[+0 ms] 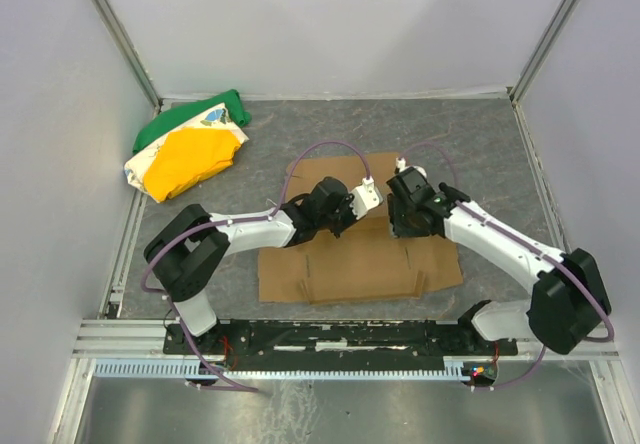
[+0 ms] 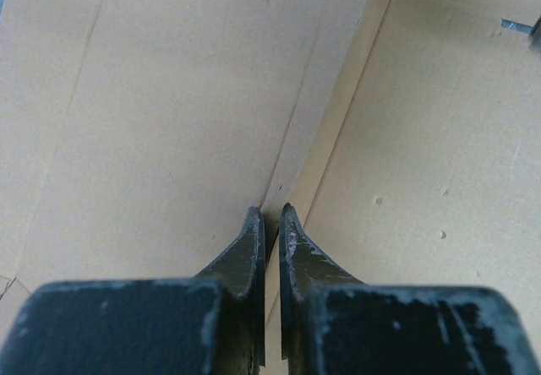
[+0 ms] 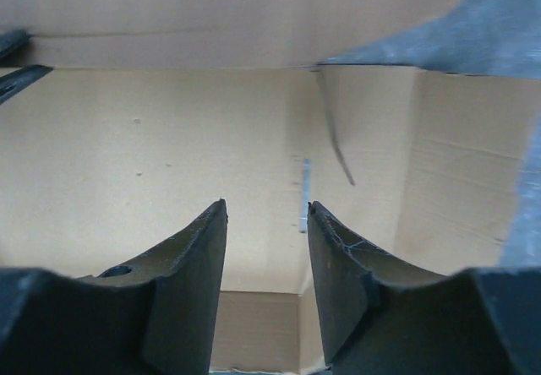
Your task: Fold the paper box
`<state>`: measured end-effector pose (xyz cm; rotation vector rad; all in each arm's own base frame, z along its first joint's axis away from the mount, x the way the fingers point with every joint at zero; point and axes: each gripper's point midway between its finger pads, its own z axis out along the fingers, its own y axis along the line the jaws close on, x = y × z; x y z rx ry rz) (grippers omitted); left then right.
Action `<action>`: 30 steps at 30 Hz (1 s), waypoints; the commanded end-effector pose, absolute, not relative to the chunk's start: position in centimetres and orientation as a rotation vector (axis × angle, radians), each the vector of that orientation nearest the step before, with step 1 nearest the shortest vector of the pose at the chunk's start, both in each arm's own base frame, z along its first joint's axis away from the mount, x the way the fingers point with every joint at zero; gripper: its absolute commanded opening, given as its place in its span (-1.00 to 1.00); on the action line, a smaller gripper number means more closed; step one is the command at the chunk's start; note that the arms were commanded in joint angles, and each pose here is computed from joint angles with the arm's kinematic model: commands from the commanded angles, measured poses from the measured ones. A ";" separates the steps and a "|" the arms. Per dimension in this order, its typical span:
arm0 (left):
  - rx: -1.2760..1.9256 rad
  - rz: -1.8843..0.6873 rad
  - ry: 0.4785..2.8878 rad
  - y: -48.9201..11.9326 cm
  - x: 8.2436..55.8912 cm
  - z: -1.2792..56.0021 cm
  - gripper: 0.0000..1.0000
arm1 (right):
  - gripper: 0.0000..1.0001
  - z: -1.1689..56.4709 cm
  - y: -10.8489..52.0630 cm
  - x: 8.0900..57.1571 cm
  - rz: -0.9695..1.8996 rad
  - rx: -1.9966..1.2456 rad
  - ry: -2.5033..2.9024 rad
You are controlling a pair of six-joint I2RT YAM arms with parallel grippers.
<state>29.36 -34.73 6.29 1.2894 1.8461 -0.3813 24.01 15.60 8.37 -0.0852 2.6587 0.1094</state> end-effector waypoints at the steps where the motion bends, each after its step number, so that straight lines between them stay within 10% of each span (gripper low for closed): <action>1: 1.298 -0.303 2.134 -30.2 26.9 0.1 -0.94 | 0.07 12.6 11.2 25.5 -0.006 0.008 2.553; 30: 1.327 -0.332 2.112 -30.4 26.8 0.1 -0.94 | 0.29 7.6 1.6 21.3 -0.214 0.641 2.565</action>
